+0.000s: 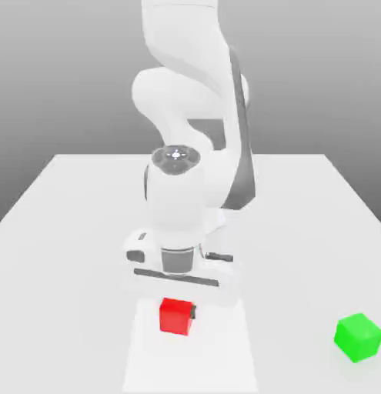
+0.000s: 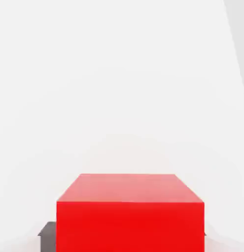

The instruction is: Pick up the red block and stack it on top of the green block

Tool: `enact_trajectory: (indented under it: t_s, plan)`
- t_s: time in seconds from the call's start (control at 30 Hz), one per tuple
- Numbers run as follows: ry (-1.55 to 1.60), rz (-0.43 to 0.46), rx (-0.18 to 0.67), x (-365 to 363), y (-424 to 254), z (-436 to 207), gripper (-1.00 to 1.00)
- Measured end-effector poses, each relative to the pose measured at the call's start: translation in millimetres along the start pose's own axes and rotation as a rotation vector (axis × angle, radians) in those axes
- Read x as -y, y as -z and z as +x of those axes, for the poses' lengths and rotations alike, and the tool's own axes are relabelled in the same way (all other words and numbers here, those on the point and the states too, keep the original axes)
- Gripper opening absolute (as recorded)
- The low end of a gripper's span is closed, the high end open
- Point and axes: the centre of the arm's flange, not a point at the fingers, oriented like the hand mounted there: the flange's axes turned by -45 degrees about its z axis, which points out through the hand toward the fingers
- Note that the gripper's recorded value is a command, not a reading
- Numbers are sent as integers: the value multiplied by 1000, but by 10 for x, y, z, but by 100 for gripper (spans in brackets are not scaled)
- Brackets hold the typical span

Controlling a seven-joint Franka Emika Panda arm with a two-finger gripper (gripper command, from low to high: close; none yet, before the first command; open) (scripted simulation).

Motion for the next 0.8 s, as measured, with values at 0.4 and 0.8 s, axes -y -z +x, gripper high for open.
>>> enact_trajectory:
  t_s: [0.4,0.8]
  plan:
    - [393,-5,5,1553,567,32,-100]
    - [724,1,1,3006,157,-312,100]
